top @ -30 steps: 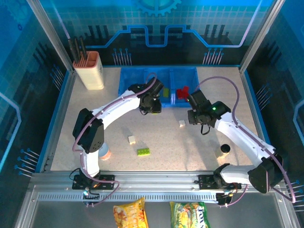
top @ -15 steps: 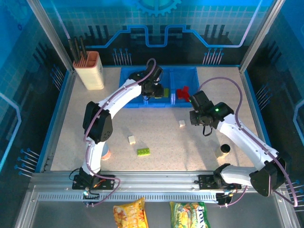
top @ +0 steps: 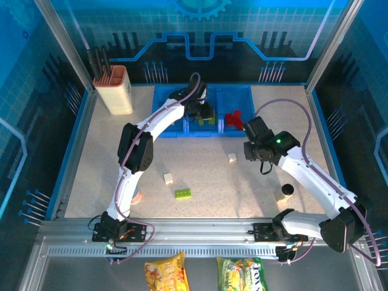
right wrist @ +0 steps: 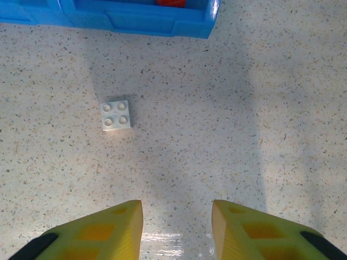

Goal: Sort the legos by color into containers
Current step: Place the lego in the container, then pick up the lego from the middle-left of the table.

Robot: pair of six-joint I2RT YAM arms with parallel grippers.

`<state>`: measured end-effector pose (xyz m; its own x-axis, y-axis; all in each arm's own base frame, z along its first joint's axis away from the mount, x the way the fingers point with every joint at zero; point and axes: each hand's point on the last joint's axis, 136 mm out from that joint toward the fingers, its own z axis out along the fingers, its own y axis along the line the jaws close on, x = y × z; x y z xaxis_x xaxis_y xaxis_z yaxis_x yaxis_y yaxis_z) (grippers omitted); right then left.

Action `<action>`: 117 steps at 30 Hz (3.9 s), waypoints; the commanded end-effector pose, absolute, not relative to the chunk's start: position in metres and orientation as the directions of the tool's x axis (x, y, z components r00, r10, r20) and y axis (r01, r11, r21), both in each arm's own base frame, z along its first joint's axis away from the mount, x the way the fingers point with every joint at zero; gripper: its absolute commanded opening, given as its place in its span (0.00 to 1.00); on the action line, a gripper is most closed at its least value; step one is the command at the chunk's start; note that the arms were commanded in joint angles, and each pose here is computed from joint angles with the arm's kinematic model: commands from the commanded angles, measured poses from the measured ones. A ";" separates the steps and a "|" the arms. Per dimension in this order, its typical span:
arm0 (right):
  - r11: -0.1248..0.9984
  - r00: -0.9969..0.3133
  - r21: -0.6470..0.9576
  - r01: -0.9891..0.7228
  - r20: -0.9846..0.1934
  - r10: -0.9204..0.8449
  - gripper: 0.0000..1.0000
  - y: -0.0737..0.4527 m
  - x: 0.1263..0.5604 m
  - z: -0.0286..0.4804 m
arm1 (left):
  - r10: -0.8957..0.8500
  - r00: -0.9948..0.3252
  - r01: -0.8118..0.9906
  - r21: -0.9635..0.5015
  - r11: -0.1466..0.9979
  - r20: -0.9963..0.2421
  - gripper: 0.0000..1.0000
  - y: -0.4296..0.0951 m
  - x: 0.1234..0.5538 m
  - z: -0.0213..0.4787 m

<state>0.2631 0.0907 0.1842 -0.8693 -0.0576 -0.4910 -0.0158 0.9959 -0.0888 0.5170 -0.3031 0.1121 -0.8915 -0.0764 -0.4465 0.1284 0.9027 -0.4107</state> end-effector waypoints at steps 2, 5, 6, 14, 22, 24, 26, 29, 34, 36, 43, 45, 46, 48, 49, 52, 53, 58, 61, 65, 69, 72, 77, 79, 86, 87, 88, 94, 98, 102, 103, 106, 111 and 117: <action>0.995 -0.875 -0.096 0.020 -0.484 -0.029 0.39 0.081 0.258 0.183 | -0.057 -0.893 0.156 -0.426 0.891 -0.446 0.36 -0.307 0.529 0.103; 0.995 -0.875 -0.097 0.019 -0.482 -0.030 0.39 0.081 0.258 0.183 | -0.059 -0.902 0.151 -0.440 0.885 -0.427 0.36 -0.306 0.533 0.093; 0.995 -0.877 -0.098 0.018 -0.480 -0.031 0.39 0.081 0.258 0.183 | -0.060 -0.905 0.147 -0.440 0.886 -0.422 0.36 -0.305 0.534 0.090; 0.995 -0.877 -0.097 0.019 -0.479 -0.030 0.39 0.081 0.257 0.182 | -0.061 -0.923 0.093 -0.375 0.922 -0.380 0.36 -0.288 0.536 0.069; 0.995 -0.875 -0.093 0.019 -0.483 -0.029 0.39 0.082 0.258 0.183 | -0.074 -0.912 0.062 -0.315 0.947 -0.404 0.42 -0.274 0.538 0.077; 0.996 -0.875 -0.092 0.018 -0.483 -0.029 0.39 0.082 0.258 0.184 | -0.074 -0.907 0.070 -0.321 0.945 -0.414 0.45 -0.275 0.539 0.082; 0.996 -0.875 -0.090 0.020 -0.484 -0.026 0.39 0.082 0.258 0.184 | -0.075 -0.904 0.074 -0.327 0.942 -0.421 0.47 -0.276 0.539 0.088; 0.996 -0.872 -0.087 0.021 -0.488 -0.025 0.39 0.082 0.257 0.185 | -0.074 -0.898 0.082 -0.331 0.940 -0.433 0.47 -0.278 0.539 0.096; 0.997 -0.869 -0.080 0.019 -0.494 -0.023 0.39 0.083 0.257 0.188 | -0.071 -0.890 0.098 -0.340 0.935 -0.450 0.46 -0.281 0.537 0.111; 0.997 -0.868 -0.076 0.017 -0.497 -0.023 0.39 0.084 0.258 0.189 | -0.063 -0.886 0.111 -0.342 0.933 -0.460 0.46 -0.283 0.534 0.120; 0.998 -0.874 -0.065 0.003 -0.485 -0.029 0.39 0.090 0.262 0.183 | -0.043 -0.878 0.146 -0.351 0.925 -0.477 0.45 -0.290 0.518 0.148; 0.998 -0.876 -0.058 -0.001 -0.481 -0.029 0.38 0.092 0.263 0.181 | -0.036 -0.878 0.153 -0.351 0.924 -0.478 0.45 -0.291 0.511 0.156; 0.999 -0.876 -0.053 -0.003 -0.481 -0.028 0.39 0.093 0.264 0.180 | -0.036 -0.879 0.150 -0.349 0.925 -0.475 0.45 -0.289 0.508 0.158; 0.999 -0.878 -0.047 -0.008 -0.478 -0.030 0.39 0.096 0.266 0.178 | -0.038 -0.881 0.147 -0.349 0.926 -0.472 0.45 -0.286 0.502 0.165; 0.999 -0.879 -0.045 -0.009 -0.475 -0.030 0.39 0.097 0.266 0.177 | -0.038 -0.882 0.144 -0.347 0.927 -0.470 0.45 -0.285 0.498 0.167; 0.999 -0.883 -0.036 -0.015 -0.469 -0.030 0.39 0.101 0.269 0.173 | -0.041 -0.885 0.136 -0.341 0.930 -0.464 0.45 -0.277 0.486 0.172; 0.999 -0.885 -0.035 -0.019 -0.465 -0.033 0.39 0.102 0.270 0.171 | -0.042 -0.886 0.131 -0.337 0.932 -0.461 0.45 -0.274 0.481 0.173; 0.999 -0.890 -0.019 -0.032 -0.454 -0.037 0.39 0.109 0.275 0.165 | -0.056 -0.898 0.098 -0.324 0.941 -0.436 0.45 -0.256 0.453 0.173; 0.999 -0.893 -0.012 -0.041 -0.447 -0.042 0.39 0.114 0.278 0.162 | -0.070 -0.908 0.070 -0.316 0.946 -0.413 0.45 -0.244 0.432 0.168; 0.999 -0.898 -0.008 -0.051 -0.437 -0.050 0.38 0.118 0.281 0.157 | -0.092 -0.919 0.030 -0.301 0.953 -0.385 0.45 -0.225 0.402 0.159; 0.998 -0.902 -0.004 -0.062 -0.427 -0.058 0.38 0.122 0.283 0.153 | -0.117 -0.926 -0.013 -0.279 0.960 -0.358 0.45 -0.205 0.372 0.151; 0.998 -0.905 -0.003 -0.070 -0.420 -0.065 0.38 0.125 0.284 0.150 | -0.138 -0.933 -0.050 -0.261 0.964 -0.333 0.45 -0.191 0.351 0.142; 0.996 -0.907 -0.001 -0.089 -0.413 -0.082 0.38 0.131 0.287 0.148 | -0.174 -0.943 -0.107 -0.235 0.966 -0.285 0.45 -0.173 0.317 0.122; 0.996 -0.906 -0.002 -0.094 -0.414 -0.086 0.38 0.132 0.288 0.148 | -0.181 -0.945 -0.123 -0.218 0.968 -0.271 0.46 -0.169 0.305 0.115; 0.994 -0.908 0.001 -0.110 -0.407 -0.100 0.38 0.137 0.289 0.144 | -0.214 -0.956 -0.187 -0.145 0.972 -0.202 0.49 -0.164 0.265 0.079; 0.994 -0.909 -0.001 -0.111 -0.404 -0.102 0.38 0.137 0.289 0.143 | -0.214 -0.957 -0.190 -0.137 0.972 -0.195 0.49 -0.165 0.261 0.074; 0.994 -0.909 0.000 -0.113 -0.404 -0.103 0.38 0.137 0.289 0.143 | -0.218 -0.958 -0.197 -0.127 0.972 -0.188 0.50 -0.165 0.257 0.069; 0.993 -0.909 -0.005 -0.117 -0.402 -0.109 0.38 0.137 0.289 0.141 | -0.229 -0.960 -0.221 -0.063 0.973 -0.159 0.52 -0.164 0.240 0.048; 0.993 -0.910 -0.007 -0.118 -0.400 -0.111 0.38 0.137 0.289 0.141 | -0.237 -0.960 -0.234 -0.037 0.972 -0.147 0.53 -0.160 0.234 0.040; 0.993 -0.911 -0.009 -0.116 -0.398 -0.110 0.38 0.137 0.289 0.140 | -0.237 -0.963 -0.236 -0.024 0.971 -0.128 0.53 -0.159 0.231 0.031; 0.993 -0.911 -0.009 -0.115 -0.399 -0.109 0.38 0.136 0.289 0.140 | -0.241 -0.963 -0.240 -0.021 0.971 -0.122 0.53 -0.159 0.230 0.029; 0.993 -0.911 -0.010 -0.115 -0.397 -0.110 0.38 0.137 0.289 0.139 | -0.243 -0.965 -0.243 -0.012 0.970 -0.104 0.53 -0.158 0.227 0.020; 0.993 -0.912 -0.013 -0.116 -0.396 -0.112 0.38 0.136 0.288 0.140 | -0.247 -0.965 -0.246 -0.019 0.969 -0.085 0.51 -0.160 0.224 0.012; 0.994 -0.911 -0.012 -0.112 -0.397 -0.108 0.38 0.135 0.287 0.141 | -0.245 -0.966 -0.245 -0.016 0.969 -0.083 0.46 -0.159 0.223 0.010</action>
<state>0.2875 0.1312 0.1388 -0.9131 -0.0910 -0.3975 -0.0934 0.9955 -0.0134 0.2281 -0.1606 0.0163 -0.9683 -0.2291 -0.0995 -0.2276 0.9734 -0.0266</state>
